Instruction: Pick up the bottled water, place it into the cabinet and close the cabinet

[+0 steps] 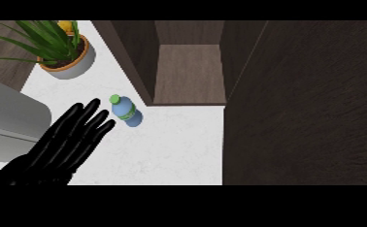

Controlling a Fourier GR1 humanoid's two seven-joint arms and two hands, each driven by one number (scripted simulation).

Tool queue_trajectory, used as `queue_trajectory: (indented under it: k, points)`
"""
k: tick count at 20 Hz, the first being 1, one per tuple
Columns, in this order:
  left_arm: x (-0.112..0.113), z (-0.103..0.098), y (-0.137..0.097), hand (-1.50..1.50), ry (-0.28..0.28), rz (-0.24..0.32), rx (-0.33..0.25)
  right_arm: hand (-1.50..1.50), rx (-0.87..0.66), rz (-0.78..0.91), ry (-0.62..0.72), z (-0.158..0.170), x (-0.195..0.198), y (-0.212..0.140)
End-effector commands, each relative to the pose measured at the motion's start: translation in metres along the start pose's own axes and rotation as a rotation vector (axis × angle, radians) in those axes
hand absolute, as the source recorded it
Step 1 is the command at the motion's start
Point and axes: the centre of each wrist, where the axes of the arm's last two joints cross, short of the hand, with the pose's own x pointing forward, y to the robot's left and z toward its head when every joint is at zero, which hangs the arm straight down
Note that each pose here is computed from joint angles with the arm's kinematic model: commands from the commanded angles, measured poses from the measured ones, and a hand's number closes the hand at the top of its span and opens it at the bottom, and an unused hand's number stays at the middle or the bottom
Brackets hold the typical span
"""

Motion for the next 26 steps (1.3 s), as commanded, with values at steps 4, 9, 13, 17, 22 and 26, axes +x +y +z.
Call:
queue_trajectory:
  k: [4,9,13,17,22,26]
  points:
    - [0.033,0.031,-0.023,-1.5,-0.069,0.01,-0.027,-1.5,0.026,-0.086,-0.046,0.022,0.031,0.001]
    - [0.032,0.023,-0.019,-1.5,-0.045,0.013,-0.003,-1.5,0.032,-0.072,-0.047,0.024,0.033,0.002]
    - [0.021,0.027,-0.008,-1.5,-0.05,0.009,0.066,-1.5,0.047,-0.086,-0.047,0.037,0.04,0.004]
    - [0.032,0.027,0.003,-1.5,-0.067,-0.042,0.123,-1.5,0.027,-0.088,-0.048,0.033,0.04,0.003]
    - [0.006,0.023,0.025,-1.5,-0.048,-0.05,0.185,-1.5,0.021,-0.09,-0.057,0.04,0.043,0.007]
    - [0.006,0.028,0.051,-1.5,0.011,-0.089,0.21,-1.5,0.031,-0.089,-0.046,0.038,0.037,-0.008]
